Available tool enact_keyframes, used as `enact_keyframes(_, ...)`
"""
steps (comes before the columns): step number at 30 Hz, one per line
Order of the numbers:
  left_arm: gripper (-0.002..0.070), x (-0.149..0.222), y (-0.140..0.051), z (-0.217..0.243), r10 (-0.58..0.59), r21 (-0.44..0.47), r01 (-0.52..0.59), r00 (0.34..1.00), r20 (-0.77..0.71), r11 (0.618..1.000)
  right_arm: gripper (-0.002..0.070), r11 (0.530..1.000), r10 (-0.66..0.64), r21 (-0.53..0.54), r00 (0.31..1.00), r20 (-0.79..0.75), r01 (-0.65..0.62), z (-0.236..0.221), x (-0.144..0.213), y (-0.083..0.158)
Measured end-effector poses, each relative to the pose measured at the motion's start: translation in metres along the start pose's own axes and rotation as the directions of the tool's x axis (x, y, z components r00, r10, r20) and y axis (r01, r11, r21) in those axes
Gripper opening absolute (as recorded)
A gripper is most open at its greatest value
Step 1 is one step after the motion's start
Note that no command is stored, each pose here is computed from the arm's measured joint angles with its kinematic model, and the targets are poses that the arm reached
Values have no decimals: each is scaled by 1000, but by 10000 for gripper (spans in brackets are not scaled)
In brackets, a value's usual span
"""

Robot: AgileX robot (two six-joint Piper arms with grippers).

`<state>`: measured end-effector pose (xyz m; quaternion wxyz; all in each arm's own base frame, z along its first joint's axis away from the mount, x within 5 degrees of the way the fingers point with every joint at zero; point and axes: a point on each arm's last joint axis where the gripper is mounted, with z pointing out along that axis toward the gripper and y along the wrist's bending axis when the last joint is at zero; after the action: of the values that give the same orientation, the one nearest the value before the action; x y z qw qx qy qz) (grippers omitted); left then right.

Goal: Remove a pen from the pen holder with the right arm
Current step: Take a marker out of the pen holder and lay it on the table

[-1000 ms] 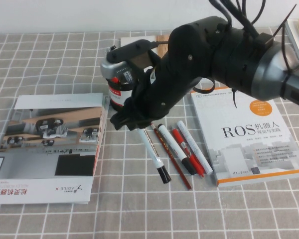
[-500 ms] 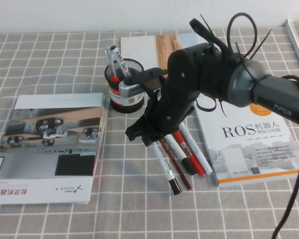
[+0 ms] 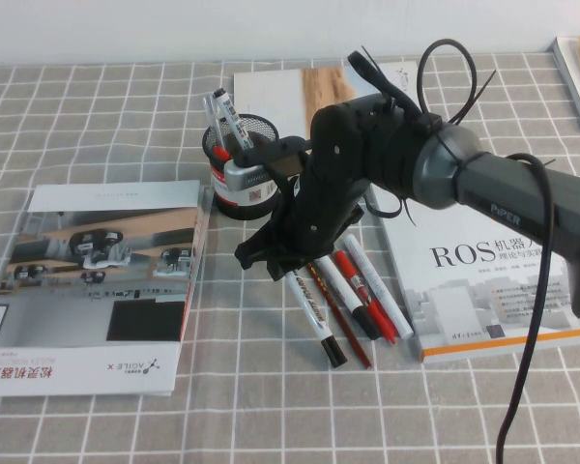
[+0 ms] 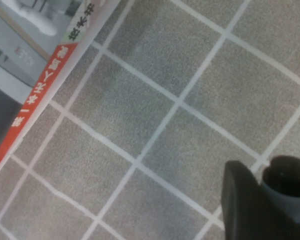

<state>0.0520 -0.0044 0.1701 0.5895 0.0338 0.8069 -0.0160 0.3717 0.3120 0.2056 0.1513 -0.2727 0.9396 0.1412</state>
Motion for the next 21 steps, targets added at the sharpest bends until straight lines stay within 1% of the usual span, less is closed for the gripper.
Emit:
enact_keyframes(5,-5,0,0,0,0,0,0,1000,0,1000,95,1000,0,0,1000,-3,0,2,0,0)
enact_keyframes(7,-5,0,0,0,0,0,0,1000,0,1000,109,1000,1,1,1000,-4,-1,3,0,0)
enact_keyframes(12,-5,0,0,0,0,0,0,1000,0,1000,221,1000,1,0,1000,3,-1,3,-1,0)
enact_keyframes(15,-5,0,0,0,0,0,0,1000,0,1000,272,1000,6,2,1000,6,-6,2,-1,-3)
enact_keyframes(18,-5,0,0,0,0,0,0,1000,0,1000,291,1000,9,4,1000,7,-9,2,-1,-5)
enact_keyframes(21,-5,0,0,0,0,0,0,1000,0,1000,293,1000,9,4,1000,-1,-9,1,-1,-5)
